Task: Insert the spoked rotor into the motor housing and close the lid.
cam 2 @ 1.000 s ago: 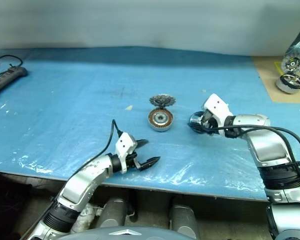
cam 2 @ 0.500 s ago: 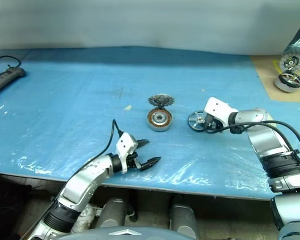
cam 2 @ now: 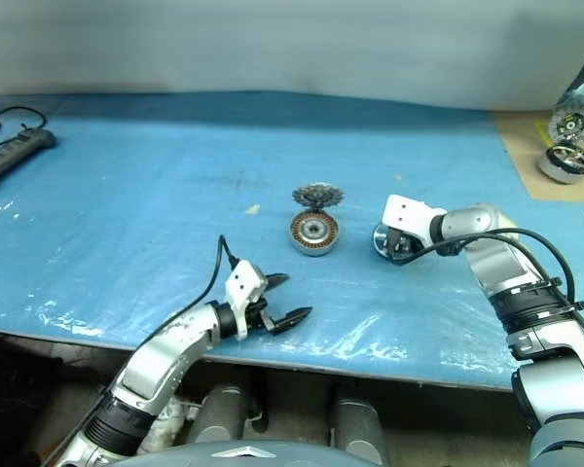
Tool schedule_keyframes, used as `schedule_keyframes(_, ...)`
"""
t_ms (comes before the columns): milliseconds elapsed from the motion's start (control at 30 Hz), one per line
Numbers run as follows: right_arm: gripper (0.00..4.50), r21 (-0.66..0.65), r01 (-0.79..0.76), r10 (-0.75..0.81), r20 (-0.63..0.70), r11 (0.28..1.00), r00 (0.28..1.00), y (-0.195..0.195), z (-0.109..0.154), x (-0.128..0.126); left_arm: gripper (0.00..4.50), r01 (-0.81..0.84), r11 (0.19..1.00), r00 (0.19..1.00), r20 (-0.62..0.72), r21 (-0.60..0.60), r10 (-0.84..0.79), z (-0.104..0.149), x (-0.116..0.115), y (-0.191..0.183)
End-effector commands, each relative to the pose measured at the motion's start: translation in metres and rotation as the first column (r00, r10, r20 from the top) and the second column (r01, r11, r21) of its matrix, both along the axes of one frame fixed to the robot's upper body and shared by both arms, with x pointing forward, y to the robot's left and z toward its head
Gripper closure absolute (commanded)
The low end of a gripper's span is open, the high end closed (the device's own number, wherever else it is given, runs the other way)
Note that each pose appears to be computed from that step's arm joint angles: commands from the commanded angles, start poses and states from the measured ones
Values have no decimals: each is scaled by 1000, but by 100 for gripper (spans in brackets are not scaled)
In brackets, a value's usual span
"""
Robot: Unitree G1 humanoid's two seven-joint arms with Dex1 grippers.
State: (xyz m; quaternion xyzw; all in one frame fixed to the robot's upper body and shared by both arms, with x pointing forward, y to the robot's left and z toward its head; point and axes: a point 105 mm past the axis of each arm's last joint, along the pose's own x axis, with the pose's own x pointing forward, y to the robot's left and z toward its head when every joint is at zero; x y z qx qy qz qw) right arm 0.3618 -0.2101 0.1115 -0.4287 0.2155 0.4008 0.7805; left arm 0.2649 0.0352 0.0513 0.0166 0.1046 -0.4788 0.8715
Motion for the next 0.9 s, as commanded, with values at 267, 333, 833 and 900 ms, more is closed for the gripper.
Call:
schedule_keyframes(267,199,179,19,-25,33,984,999,2,42,4,0,32,999,998,54,-11,-32,11,-3,-5)
schedule_keyframes(333,199,156,19,-25,36,988,999,-2,41,4,0,32,999,998,54,-12,-32,11,-3,-5)
schedule_keyframes(833,199,16,-7,7,19,1000,1000,-17,24,6,0,20,1000,998,57,-17,-19,14,-4,-2)
schedule_keyframes(900,199,6,-22,22,-3,1000,1000,-17,20,2,0,18,1000,998,57,-17,-17,15,-3,-2)
